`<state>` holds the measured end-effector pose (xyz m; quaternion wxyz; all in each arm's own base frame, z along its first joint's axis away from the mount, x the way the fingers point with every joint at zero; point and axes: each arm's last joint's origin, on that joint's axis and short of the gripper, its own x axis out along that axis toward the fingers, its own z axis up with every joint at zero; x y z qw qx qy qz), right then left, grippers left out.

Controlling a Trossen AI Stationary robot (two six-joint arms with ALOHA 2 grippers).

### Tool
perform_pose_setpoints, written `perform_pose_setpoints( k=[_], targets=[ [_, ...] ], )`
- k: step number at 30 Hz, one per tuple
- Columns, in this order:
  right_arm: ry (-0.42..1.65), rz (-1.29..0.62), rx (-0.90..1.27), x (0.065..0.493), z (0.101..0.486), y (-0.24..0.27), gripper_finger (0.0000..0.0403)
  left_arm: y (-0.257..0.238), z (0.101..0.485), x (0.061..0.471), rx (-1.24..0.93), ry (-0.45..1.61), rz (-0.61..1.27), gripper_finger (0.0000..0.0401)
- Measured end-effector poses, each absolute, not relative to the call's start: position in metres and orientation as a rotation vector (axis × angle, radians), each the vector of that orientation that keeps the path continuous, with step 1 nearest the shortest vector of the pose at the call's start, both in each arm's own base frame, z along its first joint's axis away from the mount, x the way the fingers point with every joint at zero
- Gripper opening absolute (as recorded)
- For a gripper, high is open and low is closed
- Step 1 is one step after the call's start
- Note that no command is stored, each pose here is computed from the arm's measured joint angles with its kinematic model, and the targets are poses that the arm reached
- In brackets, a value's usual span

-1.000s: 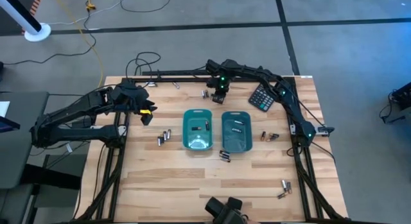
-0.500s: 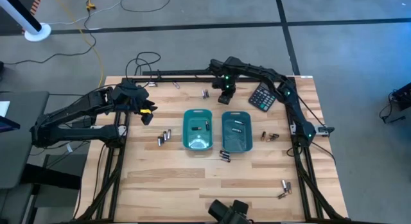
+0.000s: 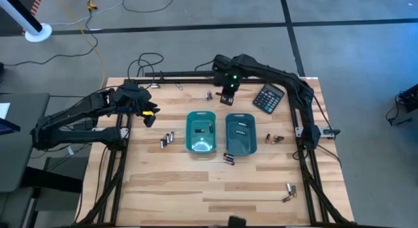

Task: Sort batteries
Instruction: Put the black battery into the green bin

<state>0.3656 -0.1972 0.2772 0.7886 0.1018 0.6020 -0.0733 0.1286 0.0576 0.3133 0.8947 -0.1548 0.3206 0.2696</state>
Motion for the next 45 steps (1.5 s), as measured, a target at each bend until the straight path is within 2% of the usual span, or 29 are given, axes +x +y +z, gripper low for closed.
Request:
perform_pose_setpoints(
  k=[7,14,18,25,31,38,45],
  targets=[
    [1.161,-0.04,0.066,0.401,0.288,-0.14,0.0044,0.058,0.314,0.129,-0.322,0.655,0.559,0.0114],
    [1.086,0.064,-0.022,0.431,0.279,-0.089,0.0044,0.058,0.314,0.129,-0.321,0.65,0.56,0.0114],
    [1.098,0.105,-0.042,0.446,0.261,-0.071,0.0044,0.058,0.314,0.129,-0.277,0.661,0.556,0.0114],
    [1.264,0.136,-0.003,0.465,0.195,-0.056,0.0044,0.058,0.314,0.129,-0.252,0.668,0.551,0.0114],
    [1.387,0.146,0.025,0.467,0.158,-0.052,0.0044,0.058,0.314,0.129,-0.283,0.662,0.563,0.0114],
    [1.403,0.139,0.037,0.467,0.155,-0.052,0.0054,0.058,0.314,0.129,-0.313,0.661,0.574,0.0114],
    [1.385,0.11,0.066,0.465,0.164,-0.052,0.0086,0.058,0.314,0.129,-0.31,0.661,0.573,0.0114]
  ],
)
